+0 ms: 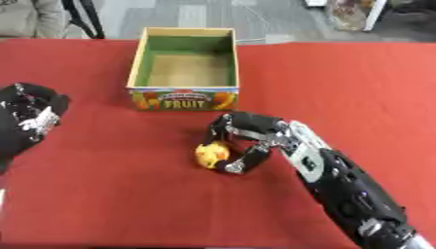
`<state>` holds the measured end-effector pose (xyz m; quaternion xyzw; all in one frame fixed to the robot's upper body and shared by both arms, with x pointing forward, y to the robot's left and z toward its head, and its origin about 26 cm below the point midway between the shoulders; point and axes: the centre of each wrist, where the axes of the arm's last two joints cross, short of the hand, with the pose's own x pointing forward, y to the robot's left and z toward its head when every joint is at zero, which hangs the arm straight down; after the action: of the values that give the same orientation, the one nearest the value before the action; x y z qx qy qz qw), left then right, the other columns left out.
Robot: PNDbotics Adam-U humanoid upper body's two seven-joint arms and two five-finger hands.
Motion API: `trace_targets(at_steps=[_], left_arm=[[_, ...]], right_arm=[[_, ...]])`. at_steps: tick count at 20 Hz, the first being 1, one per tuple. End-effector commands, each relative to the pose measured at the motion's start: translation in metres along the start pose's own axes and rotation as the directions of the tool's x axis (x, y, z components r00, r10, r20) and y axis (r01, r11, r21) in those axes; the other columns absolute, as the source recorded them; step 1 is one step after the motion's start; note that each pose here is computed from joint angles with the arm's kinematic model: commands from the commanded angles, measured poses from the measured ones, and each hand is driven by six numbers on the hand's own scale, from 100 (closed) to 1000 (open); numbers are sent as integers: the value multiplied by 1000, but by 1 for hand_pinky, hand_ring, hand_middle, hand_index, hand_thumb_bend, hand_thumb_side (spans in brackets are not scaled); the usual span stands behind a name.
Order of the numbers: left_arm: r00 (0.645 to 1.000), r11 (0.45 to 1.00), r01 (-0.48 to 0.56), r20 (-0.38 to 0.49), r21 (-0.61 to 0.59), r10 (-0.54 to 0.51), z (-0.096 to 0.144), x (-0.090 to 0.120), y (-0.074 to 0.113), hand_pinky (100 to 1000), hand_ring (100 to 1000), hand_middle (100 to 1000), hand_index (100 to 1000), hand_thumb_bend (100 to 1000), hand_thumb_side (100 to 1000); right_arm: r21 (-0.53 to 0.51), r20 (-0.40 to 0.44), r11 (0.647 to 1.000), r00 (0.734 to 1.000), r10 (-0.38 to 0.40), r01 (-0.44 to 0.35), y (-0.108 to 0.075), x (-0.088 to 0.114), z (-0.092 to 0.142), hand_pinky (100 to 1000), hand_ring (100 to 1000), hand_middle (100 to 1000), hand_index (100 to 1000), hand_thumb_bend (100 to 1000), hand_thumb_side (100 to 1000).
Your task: Pick up objects on the table and place them in the box.
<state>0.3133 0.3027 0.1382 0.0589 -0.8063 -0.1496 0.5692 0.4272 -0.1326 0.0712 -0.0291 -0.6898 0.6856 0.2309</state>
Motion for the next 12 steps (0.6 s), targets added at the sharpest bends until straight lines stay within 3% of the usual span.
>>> trace_targets(at_steps=[1,6,7,12], left_arm=[[1000,1000,11,30,-2,-11,-3,8,1,467,507,511,592,481,351],[999,1000,10,30,-2,-10,-3,8,1,467,507,511,592,479,351],[999,1000,10,30,-2,-10,-3,8,1,467,507,511,591,479,351],[999,1000,10,31,-1,-10,-3,8,2,467,507,511,592,477,351]], right_arm=[[11,-16,1000,1000,19,-19,-2,-4,3,459,542,542,712,100,100],[1,-10,1000,1000,23,-23,-2,-4,3,346,459,458,650,100,100],[-7,-6,1000,1000,26,-26,-3,-4,3,274,399,402,597,100,100],[-63,4,997,999,42,-42,-12,-3,5,174,277,288,487,100,100]])
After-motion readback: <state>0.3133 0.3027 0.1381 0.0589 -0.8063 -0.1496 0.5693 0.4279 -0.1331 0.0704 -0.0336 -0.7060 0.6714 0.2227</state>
